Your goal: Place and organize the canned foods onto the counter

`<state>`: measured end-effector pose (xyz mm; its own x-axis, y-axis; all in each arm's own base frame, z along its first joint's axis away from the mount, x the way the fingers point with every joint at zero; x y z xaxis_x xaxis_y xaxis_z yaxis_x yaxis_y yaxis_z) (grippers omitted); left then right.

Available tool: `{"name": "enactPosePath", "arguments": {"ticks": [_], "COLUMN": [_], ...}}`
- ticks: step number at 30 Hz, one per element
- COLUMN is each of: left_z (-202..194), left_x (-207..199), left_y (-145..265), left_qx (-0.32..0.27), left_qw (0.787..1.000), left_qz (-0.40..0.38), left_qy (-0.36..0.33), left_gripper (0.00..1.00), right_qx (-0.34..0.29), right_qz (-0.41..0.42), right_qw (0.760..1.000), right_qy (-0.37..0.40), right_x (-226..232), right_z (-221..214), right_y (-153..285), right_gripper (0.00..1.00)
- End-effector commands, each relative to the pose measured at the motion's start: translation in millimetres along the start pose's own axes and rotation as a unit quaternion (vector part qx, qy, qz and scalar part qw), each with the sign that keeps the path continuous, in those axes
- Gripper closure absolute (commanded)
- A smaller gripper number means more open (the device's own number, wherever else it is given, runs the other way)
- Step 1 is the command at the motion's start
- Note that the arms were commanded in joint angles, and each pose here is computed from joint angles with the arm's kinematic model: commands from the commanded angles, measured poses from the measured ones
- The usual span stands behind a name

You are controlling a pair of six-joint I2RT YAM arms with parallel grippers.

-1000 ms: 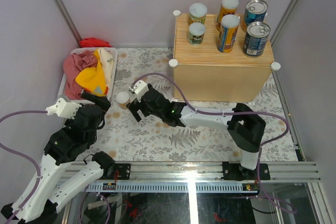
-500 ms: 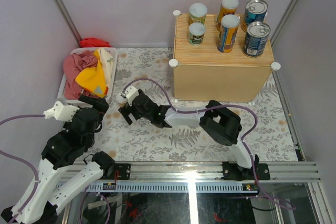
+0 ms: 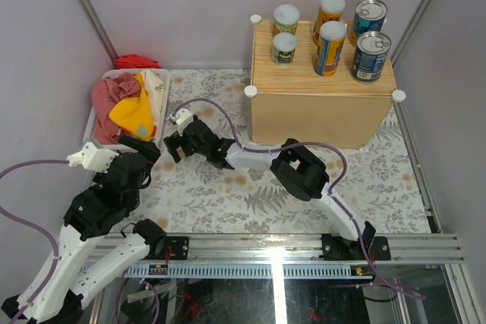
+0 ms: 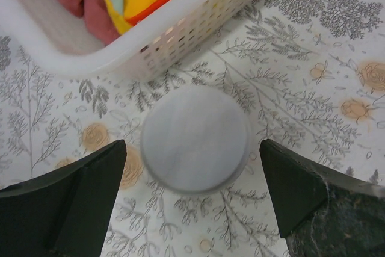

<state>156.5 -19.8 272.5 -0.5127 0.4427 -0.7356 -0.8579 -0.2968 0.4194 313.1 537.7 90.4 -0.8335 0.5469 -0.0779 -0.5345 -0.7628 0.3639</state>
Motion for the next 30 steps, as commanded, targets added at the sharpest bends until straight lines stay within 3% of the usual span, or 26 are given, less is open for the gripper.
{"name": "enactPosePath", "arguments": {"ticks": [1,13,15,19,22,30], "left_z": [5.2,15.5,15.9,16.6,17.2,22.6], "left_x": [-9.8,-10.2,-9.4,-7.3,-6.9,-8.5], "left_y": [-3.3,1.0,1.4,2.8,3.1,5.5], "left_qx": [-0.021,-0.036,-0.036,-0.035,-0.037,-0.048], "left_qw": [1.000,0.999,0.999,0.999,0.999,0.998], "left_qz": [-0.011,-0.016,-0.016,-0.018,-0.020,-0.023], "left_qy": [-0.008,-0.033,-0.033,-0.029,-0.022,0.034], "left_gripper": [0.00,0.00,0.00,0.00,0.00,0.00], "right_qx": [-0.042,-0.017,-0.016,-0.025,-0.029,-0.038], "right_qz": [0.002,0.016,0.016,0.011,0.005,0.024], "right_qw": [0.999,1.000,1.000,1.000,1.000,0.999], "right_qy": [-0.017,-0.021,-0.020,-0.012,0.002,0.030], "right_x": [-10.6,-8.7,-8.5,-9.3,-7.6,22.1], "right_z": [31.6,10.8,10.9,21.0,30.7,79.4], "right_y": [-14.8,-38.1,-36.1,-23.4,-4.6,83.2], "right_gripper": [0.00,0.11,0.20,0.61,0.79,0.88]}}
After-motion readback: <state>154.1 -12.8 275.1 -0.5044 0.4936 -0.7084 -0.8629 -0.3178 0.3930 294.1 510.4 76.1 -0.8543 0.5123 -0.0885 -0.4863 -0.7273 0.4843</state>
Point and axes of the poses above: each gripper's point midway between its finger pads, its own y axis back along the fingers, its own x axis along the line the jaws close on, z = x × y, the point moved 4 cm from there along y, back along the fingers, and after that the axes turned 12 degrees about y, right-handed, at the moved point
